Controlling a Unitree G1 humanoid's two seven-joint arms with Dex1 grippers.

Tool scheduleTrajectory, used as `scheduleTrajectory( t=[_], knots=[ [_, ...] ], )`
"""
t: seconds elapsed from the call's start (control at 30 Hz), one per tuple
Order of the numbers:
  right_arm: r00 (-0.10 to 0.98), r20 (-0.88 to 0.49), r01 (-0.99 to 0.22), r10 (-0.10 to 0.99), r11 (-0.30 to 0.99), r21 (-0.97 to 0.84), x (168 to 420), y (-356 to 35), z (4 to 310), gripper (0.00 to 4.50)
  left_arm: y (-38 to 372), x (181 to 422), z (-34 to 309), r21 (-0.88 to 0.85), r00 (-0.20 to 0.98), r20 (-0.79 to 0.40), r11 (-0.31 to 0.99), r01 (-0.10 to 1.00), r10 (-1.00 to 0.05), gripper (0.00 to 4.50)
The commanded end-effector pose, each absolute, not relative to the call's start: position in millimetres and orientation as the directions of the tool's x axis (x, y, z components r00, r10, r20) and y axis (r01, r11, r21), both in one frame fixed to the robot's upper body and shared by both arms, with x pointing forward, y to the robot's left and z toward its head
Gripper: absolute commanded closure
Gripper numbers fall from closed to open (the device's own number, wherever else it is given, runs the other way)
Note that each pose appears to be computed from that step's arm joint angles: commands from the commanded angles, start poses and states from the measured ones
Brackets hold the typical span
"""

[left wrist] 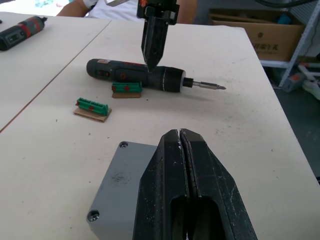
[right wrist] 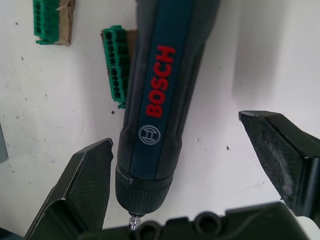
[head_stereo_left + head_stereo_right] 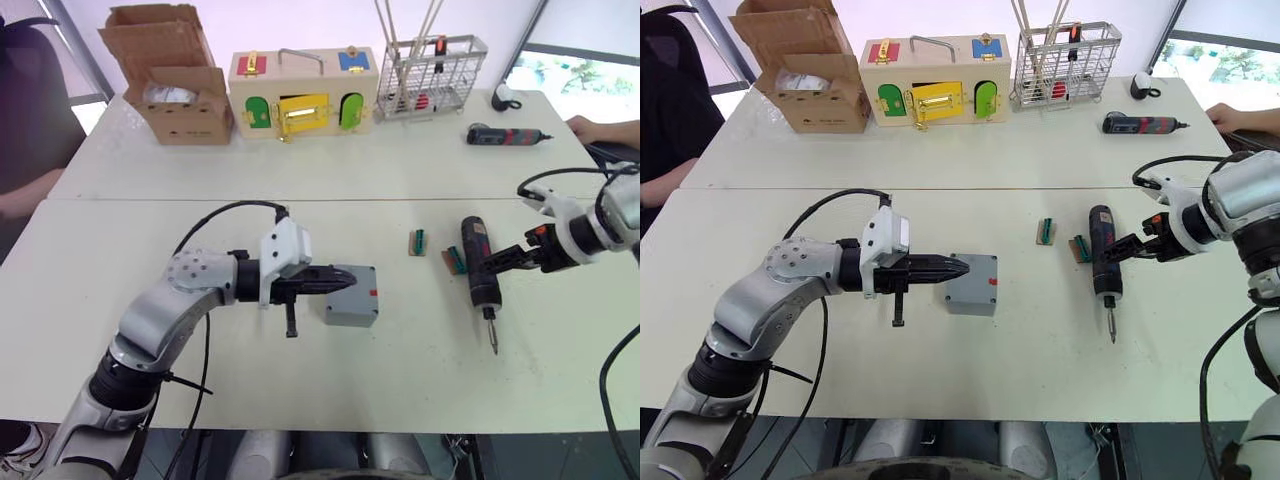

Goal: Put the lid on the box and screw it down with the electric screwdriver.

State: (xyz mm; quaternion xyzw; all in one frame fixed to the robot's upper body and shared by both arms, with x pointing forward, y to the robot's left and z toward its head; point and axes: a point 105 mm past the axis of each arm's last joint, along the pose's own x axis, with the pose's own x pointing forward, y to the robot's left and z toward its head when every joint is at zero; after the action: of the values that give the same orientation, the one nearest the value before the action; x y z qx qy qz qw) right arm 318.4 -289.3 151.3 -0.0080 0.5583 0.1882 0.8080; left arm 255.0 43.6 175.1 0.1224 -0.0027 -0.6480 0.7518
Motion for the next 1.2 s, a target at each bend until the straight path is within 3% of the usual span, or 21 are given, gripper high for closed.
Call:
scheduleTrajectory(
  t=[0.03, 0.17, 0.83, 1.1, 1.2],
  knots=[
    [0.286, -0.915, -0.341, 0.285, 0.922, 0.181, 320.3, -288.9, 151.8, 0.02, 43.0, 251.1, 184.7, 0.225, 0.159, -0.140, 0.125, 0.966, -0.977, 4.50],
    [0.214, -0.935, -0.388, 0.284, 0.903, 0.186, 312.5, -284.5, 142.5, 0.02, 45.6, 251.1, 183.6, 0.228, 0.162, -0.150, 0.125, 0.966, -0.975, 4.50],
    [0.054, -0.991, -0.501, 0.122, 0.862, 0.079, 297.9, -314.5, 107.3, 0.02, 45.8, 259.1, 177.3, 0.224, 0.194, -0.160, 0.156, 0.962, -0.968, 4.50],
    [0.070, -0.973, -0.266, 0.218, 0.945, 0.193, 302.3, -290.4, 101.4, 0.02, 45.5, 260.8, 176.0, 0.228, 0.205, -0.166, 0.165, 0.960, -0.965, 4.50],
    [0.069, -0.987, -0.328, 0.143, 0.938, 0.113, 296.7, -292.2, 97.0, 0.02, 46.4, 261.4, 174.7, 0.228, 0.208, -0.171, 0.167, 0.959, -0.963, 4.50]
  ],
)
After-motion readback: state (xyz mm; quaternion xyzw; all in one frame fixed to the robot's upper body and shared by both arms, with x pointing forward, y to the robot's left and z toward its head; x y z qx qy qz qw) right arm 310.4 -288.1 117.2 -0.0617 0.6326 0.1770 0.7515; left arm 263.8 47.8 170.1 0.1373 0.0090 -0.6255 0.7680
